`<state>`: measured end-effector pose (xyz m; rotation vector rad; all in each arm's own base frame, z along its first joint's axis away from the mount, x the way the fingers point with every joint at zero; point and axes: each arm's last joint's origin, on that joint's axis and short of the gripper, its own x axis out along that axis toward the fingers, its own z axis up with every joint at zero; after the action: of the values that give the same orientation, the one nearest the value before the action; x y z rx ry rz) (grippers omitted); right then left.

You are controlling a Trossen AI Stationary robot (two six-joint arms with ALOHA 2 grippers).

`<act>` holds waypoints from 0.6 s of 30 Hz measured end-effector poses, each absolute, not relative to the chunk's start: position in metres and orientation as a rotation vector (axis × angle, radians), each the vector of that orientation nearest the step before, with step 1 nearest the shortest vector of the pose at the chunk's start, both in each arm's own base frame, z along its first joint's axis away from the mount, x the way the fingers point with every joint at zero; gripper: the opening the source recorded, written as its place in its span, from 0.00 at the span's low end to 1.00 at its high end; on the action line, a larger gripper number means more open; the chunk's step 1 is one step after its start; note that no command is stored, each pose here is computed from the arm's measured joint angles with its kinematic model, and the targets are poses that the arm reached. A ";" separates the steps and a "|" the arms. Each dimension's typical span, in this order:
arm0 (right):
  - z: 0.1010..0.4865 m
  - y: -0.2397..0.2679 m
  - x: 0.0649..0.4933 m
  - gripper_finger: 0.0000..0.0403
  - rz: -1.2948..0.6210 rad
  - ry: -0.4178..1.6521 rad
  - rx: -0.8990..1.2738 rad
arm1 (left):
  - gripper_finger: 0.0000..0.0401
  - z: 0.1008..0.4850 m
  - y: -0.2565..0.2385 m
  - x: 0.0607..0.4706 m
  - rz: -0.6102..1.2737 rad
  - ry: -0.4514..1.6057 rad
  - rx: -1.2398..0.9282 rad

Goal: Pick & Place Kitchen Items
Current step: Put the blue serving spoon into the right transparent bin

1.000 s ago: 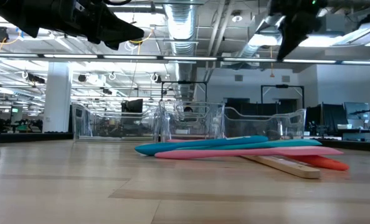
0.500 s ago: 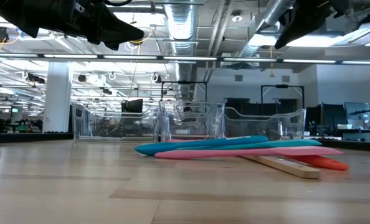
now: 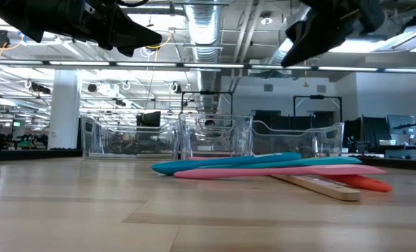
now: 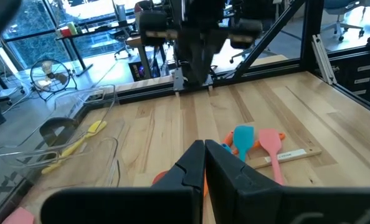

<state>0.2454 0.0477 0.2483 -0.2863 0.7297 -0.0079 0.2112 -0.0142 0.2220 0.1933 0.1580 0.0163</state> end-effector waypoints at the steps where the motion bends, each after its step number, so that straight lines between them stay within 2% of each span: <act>1: 0.244 0.049 0.249 0.01 0.006 0.741 -0.284 | 0.01 0.222 -0.014 0.211 0.017 0.158 0.193; 9: 0.226 0.054 0.284 0.00 0.115 0.846 -0.246 | 0.01 0.222 -0.014 0.211 0.016 0.158 0.193; 18: 0.208 0.060 0.313 0.00 0.143 1.016 -0.262 | 0.01 0.221 -0.014 0.211 0.011 0.167 0.191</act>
<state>0.3127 0.0604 0.2079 -0.2624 1.0155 0.1430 0.2111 -0.0144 0.2211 0.1907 0.1666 0.0106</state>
